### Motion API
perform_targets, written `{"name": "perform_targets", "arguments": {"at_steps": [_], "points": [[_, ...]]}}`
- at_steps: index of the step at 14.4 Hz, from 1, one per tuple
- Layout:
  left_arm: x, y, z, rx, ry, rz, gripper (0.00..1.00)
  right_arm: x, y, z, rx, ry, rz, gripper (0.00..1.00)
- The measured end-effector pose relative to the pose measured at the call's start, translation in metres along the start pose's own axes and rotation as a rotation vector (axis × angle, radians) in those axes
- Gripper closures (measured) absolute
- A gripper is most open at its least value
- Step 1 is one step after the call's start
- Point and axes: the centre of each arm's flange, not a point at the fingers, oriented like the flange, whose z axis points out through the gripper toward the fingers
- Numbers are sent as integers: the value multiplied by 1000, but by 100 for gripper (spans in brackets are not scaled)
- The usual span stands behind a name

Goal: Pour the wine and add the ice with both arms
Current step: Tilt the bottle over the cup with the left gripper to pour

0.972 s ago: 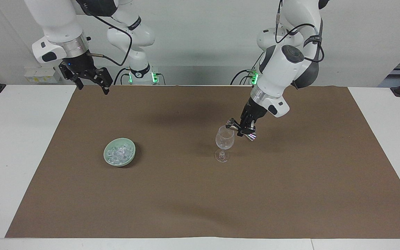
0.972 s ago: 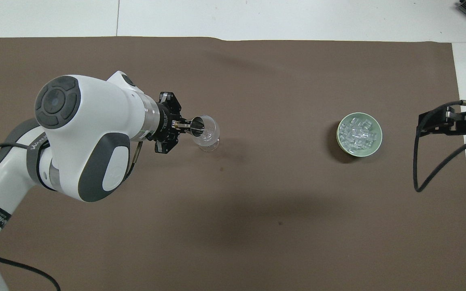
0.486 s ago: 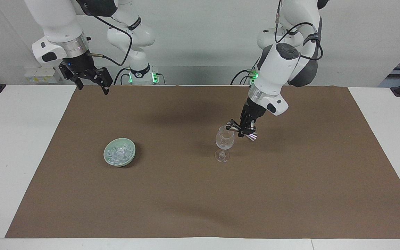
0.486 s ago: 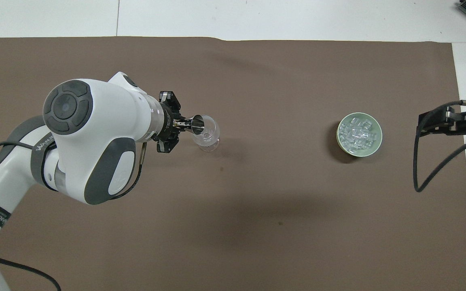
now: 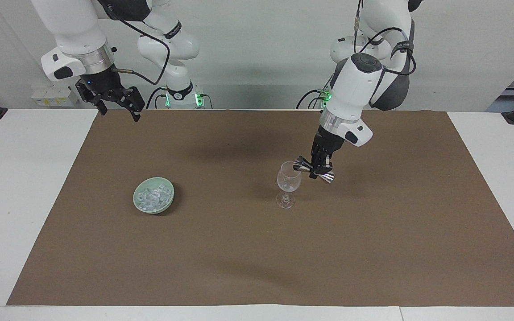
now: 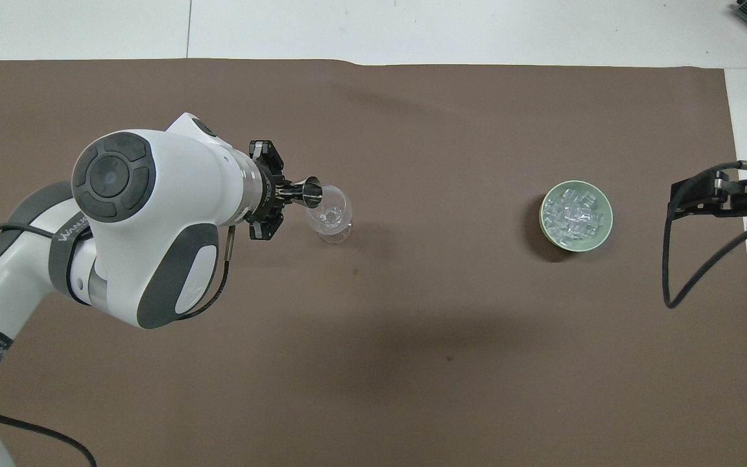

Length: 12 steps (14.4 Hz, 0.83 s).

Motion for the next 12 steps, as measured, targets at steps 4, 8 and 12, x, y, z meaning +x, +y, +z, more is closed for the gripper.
{"name": "perform_targets", "arguments": {"at_steps": [4, 8, 12], "points": [[0, 1, -1, -20, 27, -10, 75, 0, 0, 0, 0, 0, 0, 0], [-6, -1, 0, -26, 42, 5, 75, 0, 0, 0, 0, 0, 0, 0], [-7, -2, 2, -37, 75, 6, 75, 0, 0, 0, 0, 0, 0, 0]]}}
